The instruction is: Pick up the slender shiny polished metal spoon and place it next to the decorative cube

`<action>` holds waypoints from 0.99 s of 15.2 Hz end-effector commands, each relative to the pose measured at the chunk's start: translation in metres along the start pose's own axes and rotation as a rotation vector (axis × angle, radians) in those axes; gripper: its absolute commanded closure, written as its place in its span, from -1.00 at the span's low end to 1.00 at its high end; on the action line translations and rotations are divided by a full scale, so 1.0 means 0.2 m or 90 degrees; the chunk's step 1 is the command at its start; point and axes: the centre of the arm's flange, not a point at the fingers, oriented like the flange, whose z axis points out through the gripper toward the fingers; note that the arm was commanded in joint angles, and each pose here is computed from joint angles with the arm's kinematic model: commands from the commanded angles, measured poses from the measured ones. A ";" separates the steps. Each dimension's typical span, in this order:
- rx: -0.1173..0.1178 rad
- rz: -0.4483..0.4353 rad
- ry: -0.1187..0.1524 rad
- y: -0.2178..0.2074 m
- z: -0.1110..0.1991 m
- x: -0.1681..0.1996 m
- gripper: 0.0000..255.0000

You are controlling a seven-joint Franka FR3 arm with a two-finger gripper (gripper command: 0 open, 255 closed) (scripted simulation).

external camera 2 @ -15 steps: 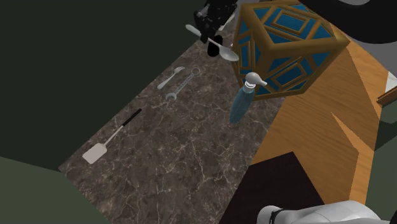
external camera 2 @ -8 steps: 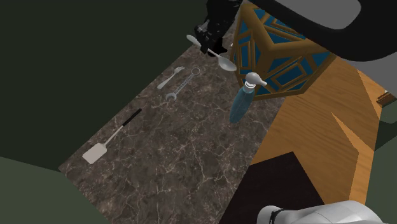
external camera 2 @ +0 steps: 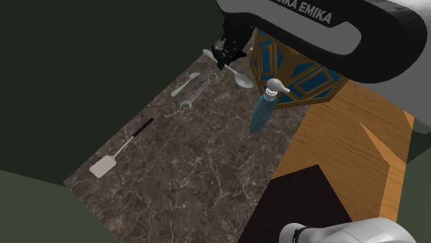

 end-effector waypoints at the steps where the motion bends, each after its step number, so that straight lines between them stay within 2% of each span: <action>1: 0.000 0.000 0.000 0.01 0.05 -0.01 1.00; 15: 0.000 0.000 0.000 0.05 0.41 -0.09 1.00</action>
